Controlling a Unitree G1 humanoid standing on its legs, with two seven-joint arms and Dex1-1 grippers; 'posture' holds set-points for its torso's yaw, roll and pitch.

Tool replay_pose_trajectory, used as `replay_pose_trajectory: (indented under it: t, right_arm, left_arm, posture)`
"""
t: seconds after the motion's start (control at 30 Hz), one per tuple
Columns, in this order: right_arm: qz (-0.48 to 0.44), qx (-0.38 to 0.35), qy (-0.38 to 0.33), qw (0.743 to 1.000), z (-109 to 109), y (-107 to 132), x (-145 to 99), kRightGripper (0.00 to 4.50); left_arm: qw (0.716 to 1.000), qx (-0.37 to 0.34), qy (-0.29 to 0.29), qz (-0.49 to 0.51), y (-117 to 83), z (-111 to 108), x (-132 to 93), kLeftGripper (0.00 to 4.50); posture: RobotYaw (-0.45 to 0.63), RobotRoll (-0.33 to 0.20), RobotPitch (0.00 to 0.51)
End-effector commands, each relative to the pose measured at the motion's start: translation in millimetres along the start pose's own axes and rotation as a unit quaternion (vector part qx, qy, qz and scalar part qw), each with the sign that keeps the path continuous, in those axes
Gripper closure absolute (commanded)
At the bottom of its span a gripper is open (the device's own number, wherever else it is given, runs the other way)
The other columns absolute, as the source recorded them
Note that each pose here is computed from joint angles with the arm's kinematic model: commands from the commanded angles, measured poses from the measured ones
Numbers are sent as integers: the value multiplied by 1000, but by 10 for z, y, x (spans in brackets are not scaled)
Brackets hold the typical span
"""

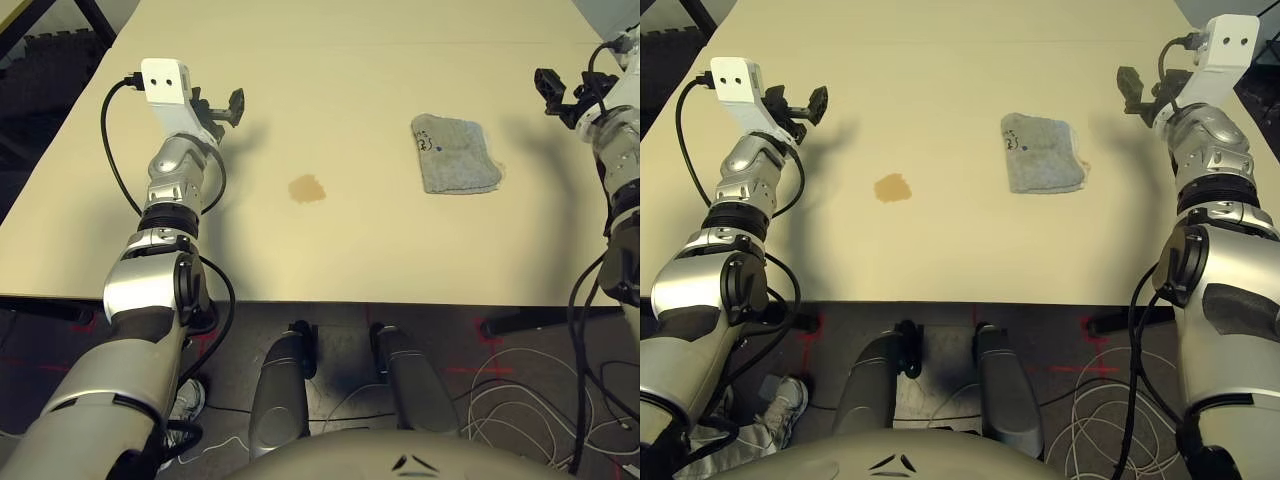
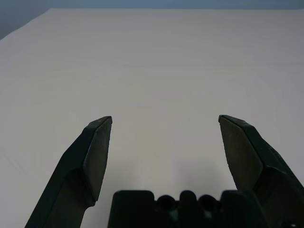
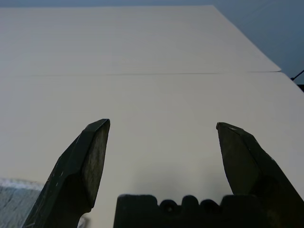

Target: Wipe the water off the table with a rag.

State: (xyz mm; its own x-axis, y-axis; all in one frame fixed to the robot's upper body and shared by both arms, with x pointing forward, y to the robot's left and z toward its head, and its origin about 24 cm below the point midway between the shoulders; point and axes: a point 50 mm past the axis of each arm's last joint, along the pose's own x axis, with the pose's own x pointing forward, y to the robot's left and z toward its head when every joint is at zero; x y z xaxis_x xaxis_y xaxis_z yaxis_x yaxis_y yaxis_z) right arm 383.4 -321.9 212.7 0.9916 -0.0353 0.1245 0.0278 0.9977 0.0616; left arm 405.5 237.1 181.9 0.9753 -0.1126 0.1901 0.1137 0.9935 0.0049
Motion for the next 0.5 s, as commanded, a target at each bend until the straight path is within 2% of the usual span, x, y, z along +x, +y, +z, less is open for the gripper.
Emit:
replay_pose_trajectory:
  t: [0.03, 0.2, 0.3, 0.37, 0.5]
  right_arm:
    - [-19, 7, 8, 1000, -103, -92, -62, 26]
    - [-15, 21, 9, 1000, -124, -85, -65, 26]
    - [14, 66, 37, 997, -59, -67, -42, 26]
    - [47, 101, 81, 990, -56, -52, -54, 26]
    - [113, 177, 225, 952, -107, -71, -215, 26]
  left_arm:
    - [1000, 3, 7, 5, 24, 29, 16, 0]
    - [1000, 3, 6, -3, 1, 43, 29, 0]
    - [999, 17, 8, -34, -18, 113, 54, 0]
    - [998, 26, 12, -64, 2, 180, 57, 0]
    - [989, 38, 30, -143, 120, 399, 34, 0]
  posture:
    - [-187, 0, 276]
    - [-190, 0, 275]
    - [-183, 0, 274]
    - [-179, 0, 281]
    - [-170, 0, 290]
